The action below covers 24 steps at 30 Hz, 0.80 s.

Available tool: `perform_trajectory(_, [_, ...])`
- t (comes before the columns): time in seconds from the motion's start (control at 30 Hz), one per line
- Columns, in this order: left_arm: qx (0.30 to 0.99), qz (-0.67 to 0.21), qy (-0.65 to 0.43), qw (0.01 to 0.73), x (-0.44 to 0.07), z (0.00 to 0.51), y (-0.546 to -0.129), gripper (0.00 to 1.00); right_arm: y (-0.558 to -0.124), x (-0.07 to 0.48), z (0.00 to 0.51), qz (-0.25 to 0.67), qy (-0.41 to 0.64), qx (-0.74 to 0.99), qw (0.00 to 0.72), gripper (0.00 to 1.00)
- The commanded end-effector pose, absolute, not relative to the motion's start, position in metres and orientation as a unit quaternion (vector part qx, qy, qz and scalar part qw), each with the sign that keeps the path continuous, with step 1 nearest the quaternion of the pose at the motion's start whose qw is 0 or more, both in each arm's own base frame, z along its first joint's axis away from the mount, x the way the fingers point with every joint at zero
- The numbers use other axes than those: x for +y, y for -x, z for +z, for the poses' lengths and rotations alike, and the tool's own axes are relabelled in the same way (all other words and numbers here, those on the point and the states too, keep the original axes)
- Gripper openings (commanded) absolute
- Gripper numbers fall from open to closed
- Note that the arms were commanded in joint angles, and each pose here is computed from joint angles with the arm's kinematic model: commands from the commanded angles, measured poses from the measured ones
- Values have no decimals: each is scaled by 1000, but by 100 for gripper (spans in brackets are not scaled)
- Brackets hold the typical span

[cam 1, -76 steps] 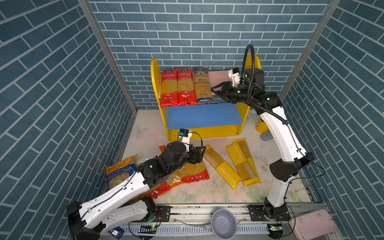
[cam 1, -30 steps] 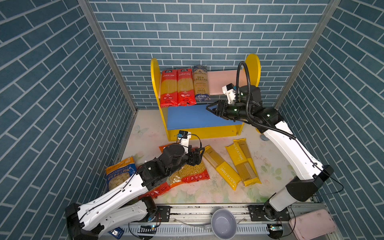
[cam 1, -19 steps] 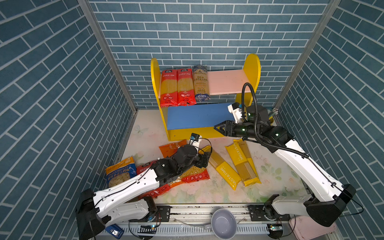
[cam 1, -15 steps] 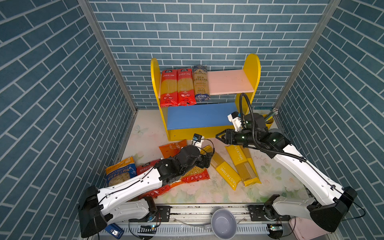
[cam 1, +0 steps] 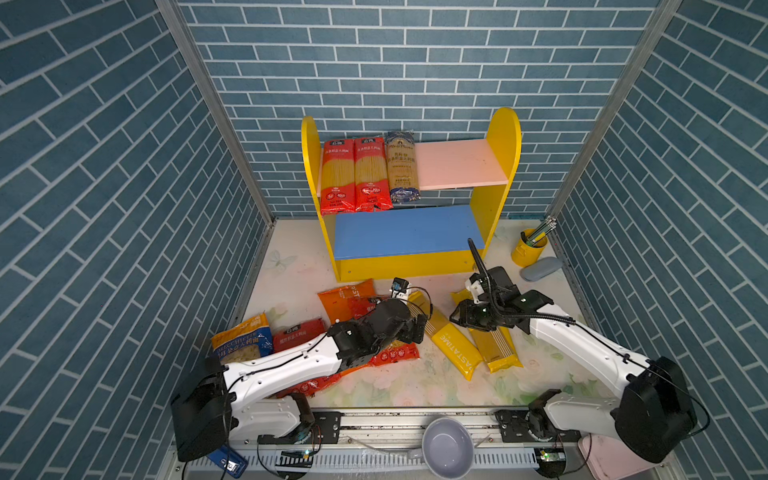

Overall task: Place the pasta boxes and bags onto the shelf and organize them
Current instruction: 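Grasp the yellow PASTATIME pack with the right gripper while the left gripper shifts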

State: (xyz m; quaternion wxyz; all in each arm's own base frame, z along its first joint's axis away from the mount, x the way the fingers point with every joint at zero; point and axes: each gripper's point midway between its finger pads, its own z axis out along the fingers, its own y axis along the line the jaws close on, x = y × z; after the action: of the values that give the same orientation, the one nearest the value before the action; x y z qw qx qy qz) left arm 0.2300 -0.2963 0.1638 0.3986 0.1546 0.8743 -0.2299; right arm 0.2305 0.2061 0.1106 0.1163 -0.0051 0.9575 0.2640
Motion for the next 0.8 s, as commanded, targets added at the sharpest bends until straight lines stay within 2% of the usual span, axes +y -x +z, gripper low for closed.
perform_trajectory(0.0, [878, -253, -153, 376, -316, 141, -219, 93, -234, 199, 90, 252, 4, 963, 100, 50])
perform_trajectory(0.13, [879, -283, -149, 353, -342, 119, -210, 93, -239, 188, 65, 229, 2, 970, 81, 52])
perform_trajectory(0.37, [894, -268, -180, 311, -367, 84, -192, 93, -240, 188, 36, 206, 27, 977, 36, 54])
perform_trajectory(0.53, [901, -263, -172, 300, -364, 66, -186, 93, -238, 195, 28, 229, 1, 973, 27, 53])
perform_trajectory(0.77, [908, -256, -152, 295, -354, 55, -189, 93, -202, 221, 32, 257, 20, 966, -11, 51])
